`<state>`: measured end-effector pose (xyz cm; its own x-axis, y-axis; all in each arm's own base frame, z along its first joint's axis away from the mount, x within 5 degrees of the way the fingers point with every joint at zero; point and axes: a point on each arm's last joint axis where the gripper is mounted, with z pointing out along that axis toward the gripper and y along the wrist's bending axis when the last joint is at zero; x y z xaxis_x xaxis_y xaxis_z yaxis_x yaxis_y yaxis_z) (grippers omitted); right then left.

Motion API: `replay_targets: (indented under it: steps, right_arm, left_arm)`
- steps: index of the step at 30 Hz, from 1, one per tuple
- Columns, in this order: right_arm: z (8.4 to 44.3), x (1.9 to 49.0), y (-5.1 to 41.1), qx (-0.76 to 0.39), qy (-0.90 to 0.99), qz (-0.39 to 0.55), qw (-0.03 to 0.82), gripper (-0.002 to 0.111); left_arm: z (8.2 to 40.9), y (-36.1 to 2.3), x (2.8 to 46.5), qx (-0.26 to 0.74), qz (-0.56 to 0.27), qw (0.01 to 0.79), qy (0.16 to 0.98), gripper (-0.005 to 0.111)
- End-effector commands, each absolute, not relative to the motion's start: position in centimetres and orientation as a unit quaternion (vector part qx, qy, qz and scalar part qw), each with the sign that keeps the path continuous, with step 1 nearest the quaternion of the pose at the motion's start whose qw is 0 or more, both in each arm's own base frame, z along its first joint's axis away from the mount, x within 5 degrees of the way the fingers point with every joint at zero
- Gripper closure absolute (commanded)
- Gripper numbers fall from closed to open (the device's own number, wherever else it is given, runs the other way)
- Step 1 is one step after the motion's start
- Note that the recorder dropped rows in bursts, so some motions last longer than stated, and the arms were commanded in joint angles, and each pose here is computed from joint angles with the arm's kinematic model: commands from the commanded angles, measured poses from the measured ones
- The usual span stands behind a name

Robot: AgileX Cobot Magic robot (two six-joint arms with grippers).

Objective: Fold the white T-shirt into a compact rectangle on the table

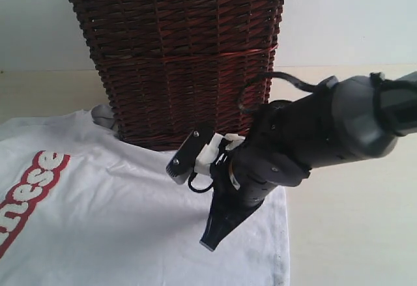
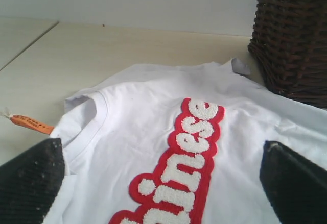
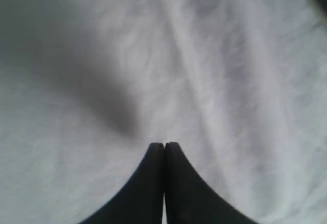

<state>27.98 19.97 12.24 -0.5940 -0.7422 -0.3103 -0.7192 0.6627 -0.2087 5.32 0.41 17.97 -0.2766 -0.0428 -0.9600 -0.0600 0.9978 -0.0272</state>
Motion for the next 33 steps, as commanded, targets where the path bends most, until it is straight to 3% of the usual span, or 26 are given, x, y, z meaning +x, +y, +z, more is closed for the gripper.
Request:
replay_targets:
  steps: [1,17,25,28,33]
  right_arm:
    - [9.0,28.2,19.7,-0.429,0.889,-0.051,0.151,0.108]
    - [9.7,30.1,19.4,-0.42,0.893,-0.088,0.136,0.108]
    - [15.3,29.8,19.4,-0.425,0.88,-0.068,0.2,0.108]
    - [17.6,28.8,19.5,-0.436,0.876,-0.034,0.204,0.102]
    - [19.4,27.0,19.3,-0.484,0.86,0.006,0.16,0.077]
  left_arm:
    - [18.1,0.4,5.3,-0.029,0.005,0.608,0.794,0.002]
    - [18.1,0.4,5.3,-0.029,0.005,0.608,0.794,0.002]
    - [18.1,0.4,5.3,-0.029,0.005,0.608,0.794,0.002]
    - [18.1,0.4,5.3,-0.029,0.005,0.608,0.794,0.002]
    - [18.1,0.4,5.3,-0.029,0.004,0.608,0.794,0.002]
